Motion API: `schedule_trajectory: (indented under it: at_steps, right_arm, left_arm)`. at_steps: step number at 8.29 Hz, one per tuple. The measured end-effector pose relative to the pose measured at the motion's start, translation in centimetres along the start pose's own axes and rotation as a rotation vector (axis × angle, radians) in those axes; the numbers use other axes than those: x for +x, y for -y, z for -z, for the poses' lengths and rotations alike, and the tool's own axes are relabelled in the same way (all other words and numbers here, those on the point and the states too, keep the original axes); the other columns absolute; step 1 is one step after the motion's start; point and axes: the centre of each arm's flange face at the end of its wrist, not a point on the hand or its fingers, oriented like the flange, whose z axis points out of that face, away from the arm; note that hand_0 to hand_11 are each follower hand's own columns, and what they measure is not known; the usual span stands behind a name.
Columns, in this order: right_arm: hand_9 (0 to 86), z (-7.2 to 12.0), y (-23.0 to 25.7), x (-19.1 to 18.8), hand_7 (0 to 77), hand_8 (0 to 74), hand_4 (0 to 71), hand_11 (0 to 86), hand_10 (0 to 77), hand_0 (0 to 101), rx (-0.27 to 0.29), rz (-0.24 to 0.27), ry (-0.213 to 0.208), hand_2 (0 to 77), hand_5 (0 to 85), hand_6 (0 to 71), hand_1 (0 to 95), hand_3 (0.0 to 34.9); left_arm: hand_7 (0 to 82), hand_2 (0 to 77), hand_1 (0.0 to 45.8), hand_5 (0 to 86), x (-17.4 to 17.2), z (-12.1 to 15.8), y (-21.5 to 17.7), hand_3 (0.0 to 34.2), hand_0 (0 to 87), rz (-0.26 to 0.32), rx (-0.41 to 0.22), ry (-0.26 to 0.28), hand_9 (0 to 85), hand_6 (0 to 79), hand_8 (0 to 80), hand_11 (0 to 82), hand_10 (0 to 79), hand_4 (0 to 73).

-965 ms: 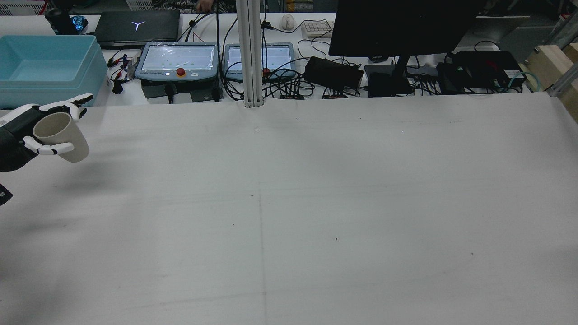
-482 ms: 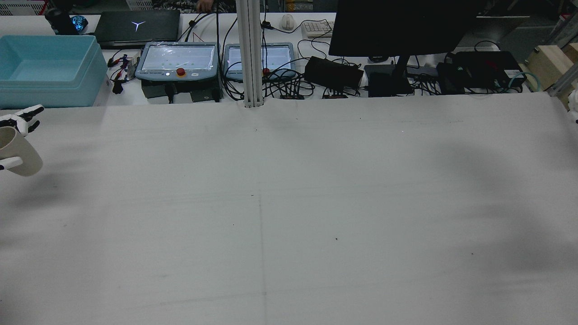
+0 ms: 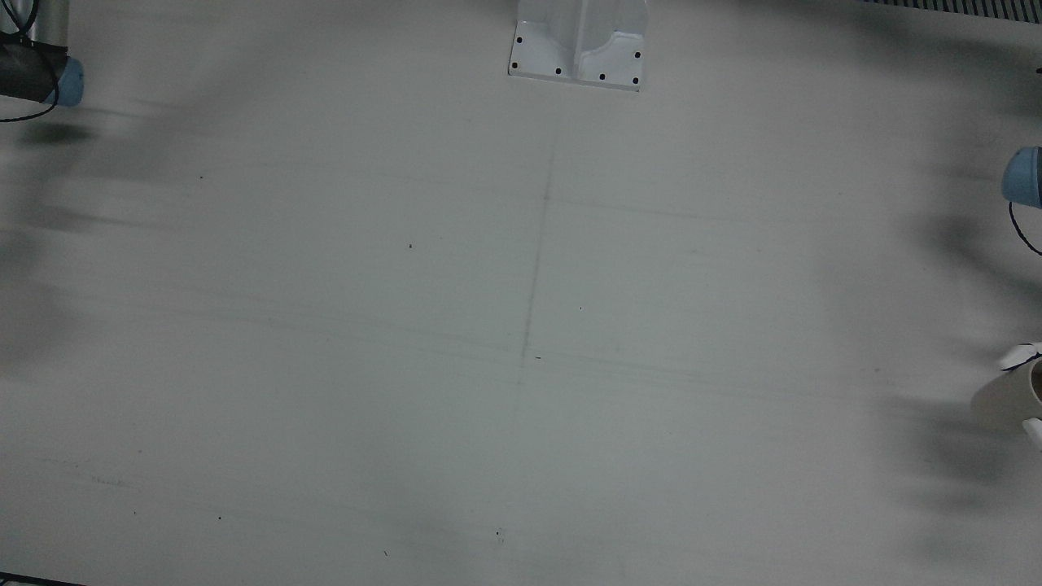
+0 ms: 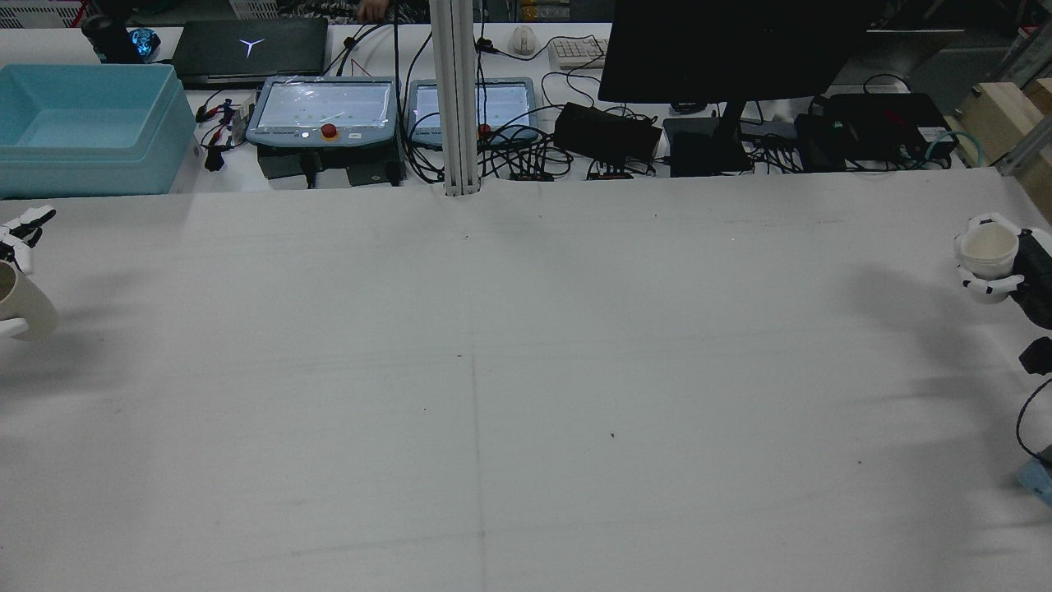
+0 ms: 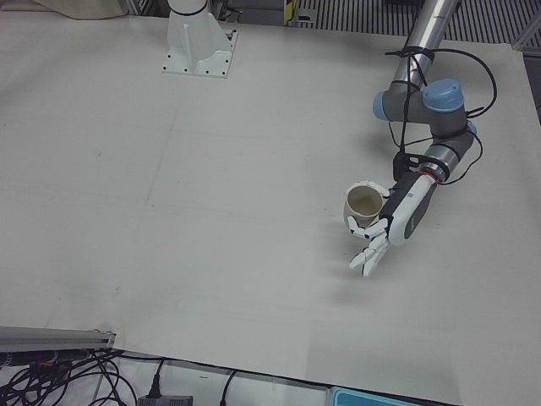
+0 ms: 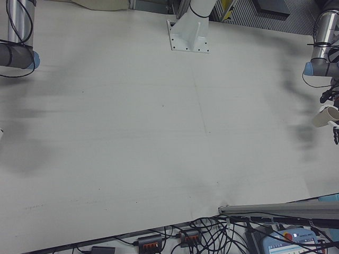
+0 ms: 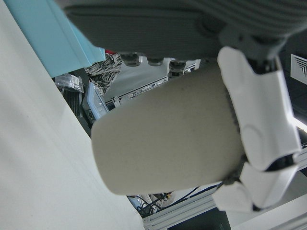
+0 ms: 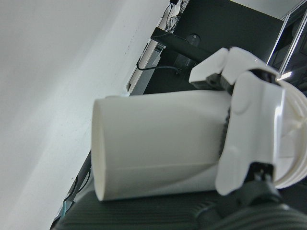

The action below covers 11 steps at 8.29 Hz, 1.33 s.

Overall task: Pour water
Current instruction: 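Lower both cups onto the table and release them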

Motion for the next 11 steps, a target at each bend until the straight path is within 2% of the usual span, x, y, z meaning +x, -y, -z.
schedule_trajectory:
  at_steps: [1, 2, 5, 6, 7, 8, 9, 10, 11]
  right_arm:
    - [65.4, 0.1, -0.8, 2.0, 54.0, 50.2, 9.3, 58.4, 55.6, 60, 0.006, -0.002, 0.023, 50.7, 70.4, 50.2, 17.5, 0.0]
    - [66.0, -0.1, -1.6, 3.1, 52.4, 50.2, 7.6, 58.4, 55.6, 59, 0.007, -0.014, 0.054, 50.7, 70.4, 49.1, 17.5, 0.0]
    - [65.4, 0.0, -1.7, 3.4, 50.2, 49.1, 6.5, 58.4, 55.6, 58, 0.009, -0.059, 0.087, 51.3, 69.3, 47.5, 17.5, 0.0]
    - [60.5, 1.0, -0.9, 2.9, 50.2, 45.8, 9.3, 58.4, 55.6, 62, 0.021, -0.078, 0.088, 51.8, 68.7, 45.3, 17.5, 0.0]
    - [51.3, 2.1, 0.2, 2.2, 43.1, 36.5, 13.6, 57.8, 56.7, 65, 0.037, -0.09, 0.093, 49.6, 62.7, 36.5, 18.5, 0.0]
    - [40.9, 2.7, 0.9, 1.4, 33.3, 25.1, 4.9, 56.2, 56.2, 53, 0.047, -0.103, 0.103, 45.3, 49.6, 26.2, 19.1, 0.0]
    - [28.9, 2.9, 1.3, 0.7, 22.4, 10.9, 2.7, 49.1, 49.1, 46, 0.053, -0.12, 0.115, 37.1, 34.4, 12.5, 13.6, 0.0]
    - [13.1, 2.8, 1.5, 0.0, 7.6, 12.5, 3.8, 39.8, 39.3, 46, 0.055, -0.136, 0.13, 30.5, 20.2, 3.3, 1.6, 0.0]
    - [3.8, 2.5, 1.5, -0.6, 13.1, 13.1, 4.4, 13.1, 10.4, 47, 0.054, -0.146, 0.145, 1.6, 22.4, 10.4, 2.7, 0.0]
  left_arm:
    - [10.4, 40.4, 9.3, 57.3, -0.5, 0.7, 1.3, 0.0, 52.2, -0.054, -0.013, -0.028, 1.1, 3.8, 0.5, 4.4, 2.2, 29.5]
    - [10.9, 40.4, 8.7, 57.3, -1.1, 1.3, 2.4, 0.0, 52.2, -0.085, -0.013, -0.051, 1.1, 3.8, 0.5, 4.4, 2.2, 29.5]
    - [10.9, 40.4, 8.7, 57.3, -2.0, 0.9, 3.4, 0.0, 52.6, -0.104, -0.012, -0.069, 1.1, 3.8, 0.5, 4.4, 2.2, 29.5]
    - [10.9, 40.4, 8.7, 56.7, -2.0, 0.6, 3.4, 0.0, 51.4, -0.104, -0.013, -0.07, 1.1, 3.8, 0.5, 4.4, 2.2, 30.0]
    - [10.9, 40.4, 8.7, 56.7, -2.1, 0.1, 3.3, 0.0, 51.4, -0.107, -0.012, -0.069, 1.1, 3.8, 0.5, 4.4, 2.2, 30.0]
    - [10.9, 40.4, 8.7, 56.7, -2.2, -0.3, 3.3, 0.0, 50.7, -0.117, -0.014, -0.07, 1.1, 3.8, 0.5, 2.2, 2.2, 30.0]
    - [10.9, 40.4, 8.7, 57.3, -2.5, -0.7, 3.3, 0.0, 50.5, -0.128, -0.014, -0.067, 1.1, 3.8, 0.5, 4.4, 2.2, 30.0]
    - [10.9, 40.4, 9.3, 57.3, -3.2, -1.0, 3.7, 0.0, 50.4, -0.135, -0.012, -0.059, 1.1, 3.8, 0.5, 4.4, 2.2, 30.0]
    - [10.9, 40.4, 9.3, 57.3, -4.5, -1.2, 3.8, 0.0, 50.3, -0.133, -0.008, -0.046, 1.1, 3.8, 0.5, 3.8, 1.6, 30.0]
